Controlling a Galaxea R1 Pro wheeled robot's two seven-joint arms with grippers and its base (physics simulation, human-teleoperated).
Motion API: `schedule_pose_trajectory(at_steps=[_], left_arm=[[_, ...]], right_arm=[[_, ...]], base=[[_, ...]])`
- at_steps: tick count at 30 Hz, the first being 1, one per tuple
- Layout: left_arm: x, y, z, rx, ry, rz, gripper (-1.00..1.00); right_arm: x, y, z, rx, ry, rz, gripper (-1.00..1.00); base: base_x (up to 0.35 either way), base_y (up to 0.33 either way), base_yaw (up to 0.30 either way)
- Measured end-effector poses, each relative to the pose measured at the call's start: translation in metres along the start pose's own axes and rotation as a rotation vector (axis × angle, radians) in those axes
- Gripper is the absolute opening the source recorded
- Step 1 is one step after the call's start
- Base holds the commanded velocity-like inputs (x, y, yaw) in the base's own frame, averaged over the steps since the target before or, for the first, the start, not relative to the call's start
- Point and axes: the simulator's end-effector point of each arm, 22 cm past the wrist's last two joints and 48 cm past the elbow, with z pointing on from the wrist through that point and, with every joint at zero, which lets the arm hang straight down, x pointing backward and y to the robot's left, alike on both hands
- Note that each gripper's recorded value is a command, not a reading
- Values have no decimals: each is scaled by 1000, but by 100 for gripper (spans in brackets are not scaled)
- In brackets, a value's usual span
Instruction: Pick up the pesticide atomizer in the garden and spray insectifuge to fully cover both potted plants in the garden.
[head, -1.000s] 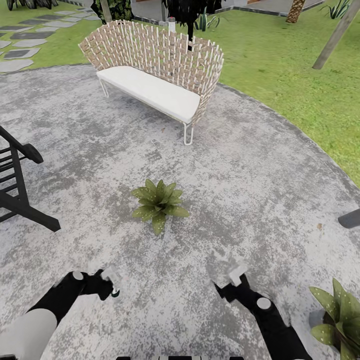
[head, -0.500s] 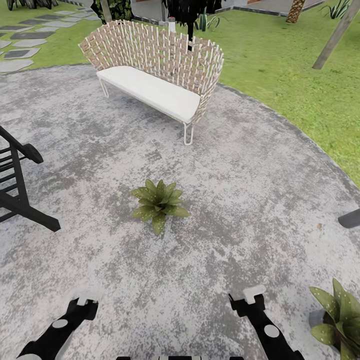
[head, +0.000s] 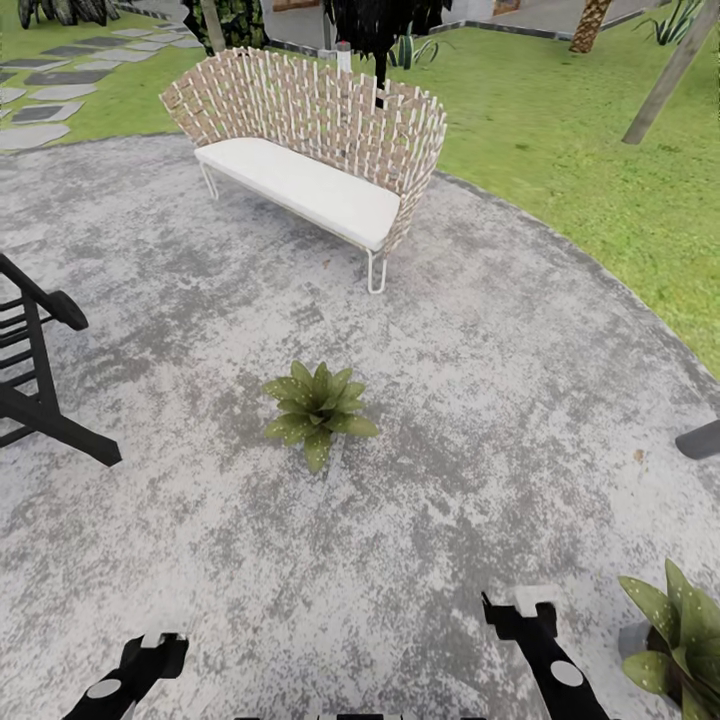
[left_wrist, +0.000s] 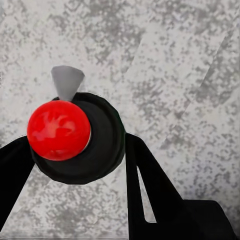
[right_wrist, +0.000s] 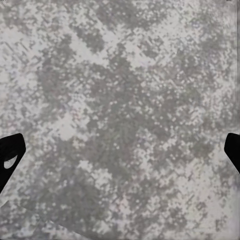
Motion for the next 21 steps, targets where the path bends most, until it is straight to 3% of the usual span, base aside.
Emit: schedule_pose_trajectory(at_steps=[6, 10, 14, 17, 21], left_arm=[[7, 2, -4, -3, 6, 2, -100], [5, 1, -5, -2, 1, -3, -100], [6, 0, -3, 0, -1, -4, -100], [8, -2, 1, 1, -4, -4, -100], [18, -4, 7, 3, 11, -9, -100]], right_arm=[[-2, 2, -1, -10, -2, -43, 100], [0, 2, -4, -9, 0, -46, 100], [30, 11, -11, -27, 38, -37, 100], [45, 20, -14, -45, 18, -37, 100], [76, 8, -18, -3, 48, -42, 100]], base=[[0, 0, 0], [0, 0, 0], [0, 0, 0], [0, 0, 0], [0, 0, 0]])
